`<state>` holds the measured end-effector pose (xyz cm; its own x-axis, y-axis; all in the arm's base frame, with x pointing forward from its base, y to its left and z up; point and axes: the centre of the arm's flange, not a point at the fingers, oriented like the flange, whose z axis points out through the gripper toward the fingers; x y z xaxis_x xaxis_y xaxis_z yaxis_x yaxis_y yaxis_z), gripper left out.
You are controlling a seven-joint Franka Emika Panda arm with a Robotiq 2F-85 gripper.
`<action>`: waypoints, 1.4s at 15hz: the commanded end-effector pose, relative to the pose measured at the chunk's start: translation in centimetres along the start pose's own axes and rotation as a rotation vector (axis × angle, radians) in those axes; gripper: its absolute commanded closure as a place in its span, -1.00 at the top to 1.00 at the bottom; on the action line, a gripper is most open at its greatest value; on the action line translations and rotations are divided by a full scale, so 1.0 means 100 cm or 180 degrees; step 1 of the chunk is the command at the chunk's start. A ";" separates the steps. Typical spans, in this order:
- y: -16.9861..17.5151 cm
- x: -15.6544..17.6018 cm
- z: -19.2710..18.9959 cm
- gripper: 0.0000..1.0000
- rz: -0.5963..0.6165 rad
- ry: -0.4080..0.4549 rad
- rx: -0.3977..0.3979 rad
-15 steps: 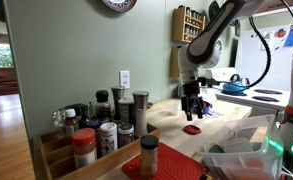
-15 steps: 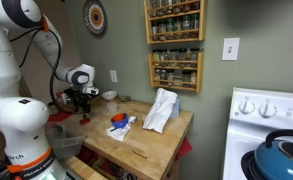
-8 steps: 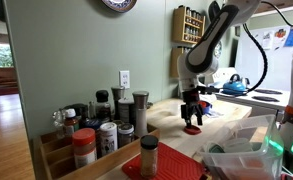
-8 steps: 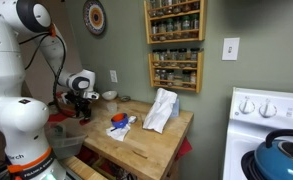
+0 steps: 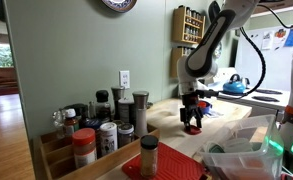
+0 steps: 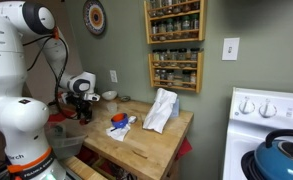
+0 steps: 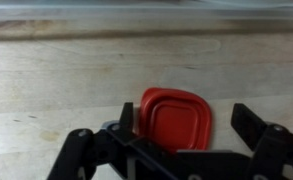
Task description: Stack up the transparent bowl and put a lid on them
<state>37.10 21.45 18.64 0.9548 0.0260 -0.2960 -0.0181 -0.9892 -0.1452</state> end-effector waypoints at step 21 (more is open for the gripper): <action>0.005 0.005 -0.016 -0.07 0.0035 0.0213 -0.0156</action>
<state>38.15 21.36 19.14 0.9688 0.0073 -0.2476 -0.0211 -0.9935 -0.1120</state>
